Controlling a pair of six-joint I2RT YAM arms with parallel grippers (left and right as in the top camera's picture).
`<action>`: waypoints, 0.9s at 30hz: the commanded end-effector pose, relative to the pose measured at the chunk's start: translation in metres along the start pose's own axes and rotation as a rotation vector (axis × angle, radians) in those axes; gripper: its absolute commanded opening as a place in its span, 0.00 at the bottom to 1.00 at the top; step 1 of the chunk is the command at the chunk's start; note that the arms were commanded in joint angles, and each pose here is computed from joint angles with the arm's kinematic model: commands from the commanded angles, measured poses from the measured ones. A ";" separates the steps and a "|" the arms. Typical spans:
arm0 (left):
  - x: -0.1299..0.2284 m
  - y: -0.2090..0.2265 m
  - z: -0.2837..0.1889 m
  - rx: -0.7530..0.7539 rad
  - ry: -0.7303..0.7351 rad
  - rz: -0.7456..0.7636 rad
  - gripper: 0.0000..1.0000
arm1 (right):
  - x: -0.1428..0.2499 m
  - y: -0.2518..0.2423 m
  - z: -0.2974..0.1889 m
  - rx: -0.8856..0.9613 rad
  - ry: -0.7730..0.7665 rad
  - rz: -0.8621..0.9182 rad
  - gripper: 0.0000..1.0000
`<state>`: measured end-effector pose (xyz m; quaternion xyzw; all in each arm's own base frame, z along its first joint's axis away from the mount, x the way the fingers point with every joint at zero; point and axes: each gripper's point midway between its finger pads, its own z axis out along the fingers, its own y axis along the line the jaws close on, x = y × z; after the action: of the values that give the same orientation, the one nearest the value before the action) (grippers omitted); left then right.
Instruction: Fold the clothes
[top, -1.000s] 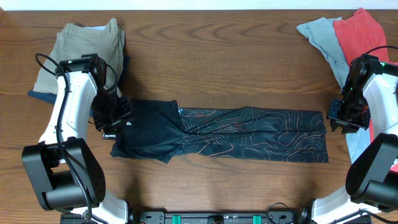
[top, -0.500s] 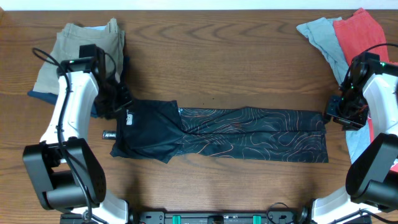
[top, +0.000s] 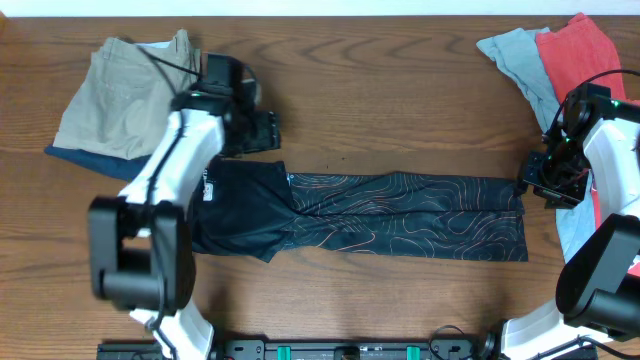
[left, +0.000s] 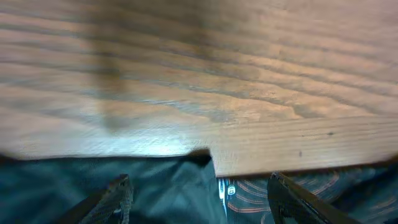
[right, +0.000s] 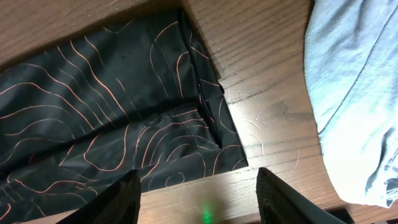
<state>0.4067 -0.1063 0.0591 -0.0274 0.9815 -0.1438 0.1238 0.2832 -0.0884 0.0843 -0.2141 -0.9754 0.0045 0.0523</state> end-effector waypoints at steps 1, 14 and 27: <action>0.013 0.002 0.029 -0.007 0.065 0.008 0.71 | 0.001 -0.001 -0.004 -0.010 -0.014 -0.004 0.58; 0.039 0.014 0.059 -0.037 0.183 -0.017 0.24 | 0.001 -0.001 -0.003 -0.009 -0.018 -0.018 0.60; 0.051 0.017 0.056 -0.049 0.232 -0.029 0.46 | -0.001 -0.001 -0.003 -0.010 -0.025 -0.018 0.60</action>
<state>0.3820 -0.1154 0.0024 -0.0243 0.9899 -0.1360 0.0307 0.2852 -0.0885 0.0828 -0.2064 -0.9773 0.0031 0.0479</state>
